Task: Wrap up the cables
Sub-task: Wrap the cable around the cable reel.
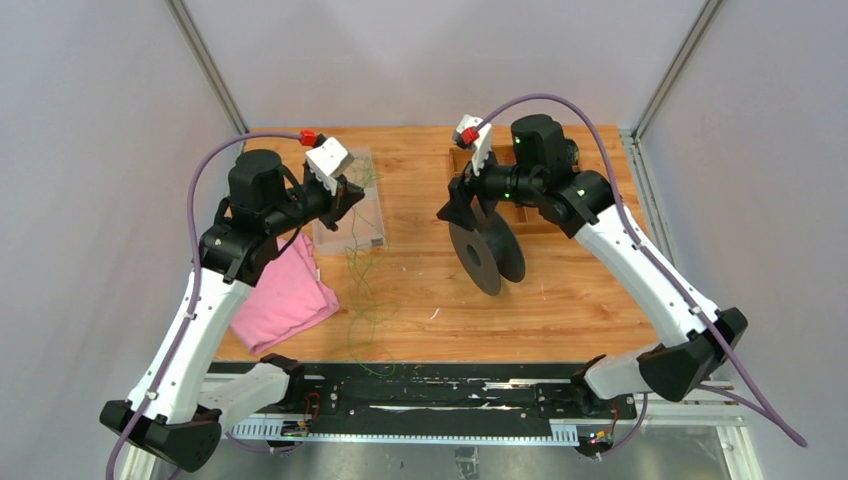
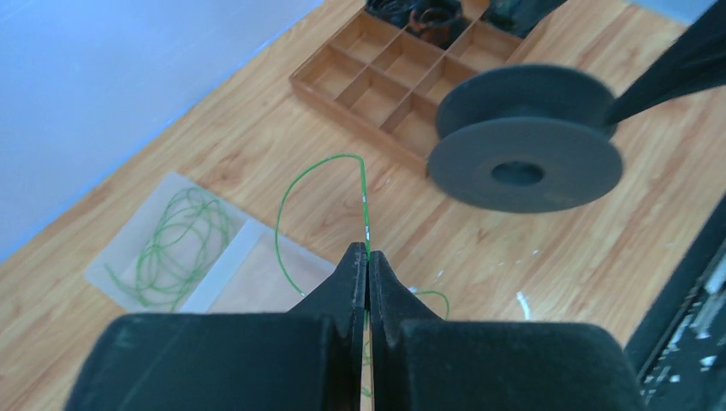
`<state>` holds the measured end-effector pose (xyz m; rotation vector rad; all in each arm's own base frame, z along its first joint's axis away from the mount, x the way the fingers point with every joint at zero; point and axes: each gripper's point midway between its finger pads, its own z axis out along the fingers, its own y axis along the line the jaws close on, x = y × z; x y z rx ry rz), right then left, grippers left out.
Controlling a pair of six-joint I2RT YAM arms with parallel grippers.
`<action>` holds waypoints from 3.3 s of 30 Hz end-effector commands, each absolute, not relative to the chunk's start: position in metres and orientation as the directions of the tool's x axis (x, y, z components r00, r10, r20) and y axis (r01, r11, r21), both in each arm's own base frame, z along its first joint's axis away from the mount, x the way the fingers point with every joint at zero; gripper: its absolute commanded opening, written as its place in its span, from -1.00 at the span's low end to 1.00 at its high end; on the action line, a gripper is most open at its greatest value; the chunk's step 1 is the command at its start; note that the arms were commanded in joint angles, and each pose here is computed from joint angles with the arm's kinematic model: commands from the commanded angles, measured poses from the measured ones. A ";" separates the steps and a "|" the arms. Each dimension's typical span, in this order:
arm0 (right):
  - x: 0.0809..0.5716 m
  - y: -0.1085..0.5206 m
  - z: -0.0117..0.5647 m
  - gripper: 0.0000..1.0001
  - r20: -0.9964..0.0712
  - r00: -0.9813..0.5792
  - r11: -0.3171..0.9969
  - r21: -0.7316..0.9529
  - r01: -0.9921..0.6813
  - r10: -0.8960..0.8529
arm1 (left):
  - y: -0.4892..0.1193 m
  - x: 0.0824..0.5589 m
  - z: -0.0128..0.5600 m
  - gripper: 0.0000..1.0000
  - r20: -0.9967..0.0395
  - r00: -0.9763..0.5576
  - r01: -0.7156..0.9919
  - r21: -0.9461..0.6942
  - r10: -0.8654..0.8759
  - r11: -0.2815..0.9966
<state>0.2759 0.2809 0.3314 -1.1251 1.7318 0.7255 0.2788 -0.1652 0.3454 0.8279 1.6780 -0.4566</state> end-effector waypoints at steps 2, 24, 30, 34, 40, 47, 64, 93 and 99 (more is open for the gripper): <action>0.274 0.320 0.334 0.56 -0.921 -0.289 0.335 0.193 -0.922 -0.263 | -0.181 0.266 0.397 -0.99 -0.995 -0.052 0.757 0.018 0.087 0.653; 0.252 0.400 0.249 0.38 -0.865 -0.464 0.131 0.446 -0.885 -0.190 | -0.193 0.265 0.411 -0.99 -0.988 -0.123 0.759 -0.152 -0.090 0.633; 0.260 0.403 0.242 -0.65 -0.859 -0.460 0.130 0.442 -0.888 -0.225 | -0.185 0.266 0.404 -0.99 -0.991 -0.119 0.736 -0.134 -0.069 0.664; 0.276 0.384 0.262 -0.90 -0.871 -0.450 0.181 0.418 -0.890 -0.199 | -0.169 0.272 0.393 -0.99 -0.994 -0.105 0.678 -0.072 0.000 0.732; 0.292 0.342 0.316 -0.99 -0.897 -0.422 0.242 0.384 -0.891 -0.130 | -0.118 0.291 0.374 -0.99 -0.978 -0.095 0.475 0.120 0.186 0.872; 0.269 0.319 0.379 -0.99 -0.921 -0.381 0.184 0.362 -0.914 -0.077 | -0.066 0.305 0.356 -0.99 -0.916 -0.122 0.261 0.341 0.382 0.903; 0.253 0.316 0.429 -0.99 -0.894 -0.446 0.158 0.436 -0.886 -0.037 | -0.043 0.314 0.301 -0.99 -0.769 -0.209 0.269 0.549 0.604 0.791; 0.285 0.344 0.378 -0.99 -0.762 -0.645 0.299 0.627 -0.719 0.048 | -0.198 0.244 0.350 0.58 -0.980 0.056 0.878 0.139 0.189 0.458; 0.288 0.355 0.378 -0.99 -0.711 -0.702 0.262 0.687 -0.678 0.049 | -0.245 0.220 0.352 0.38 -0.994 0.044 0.959 0.071 0.104 0.276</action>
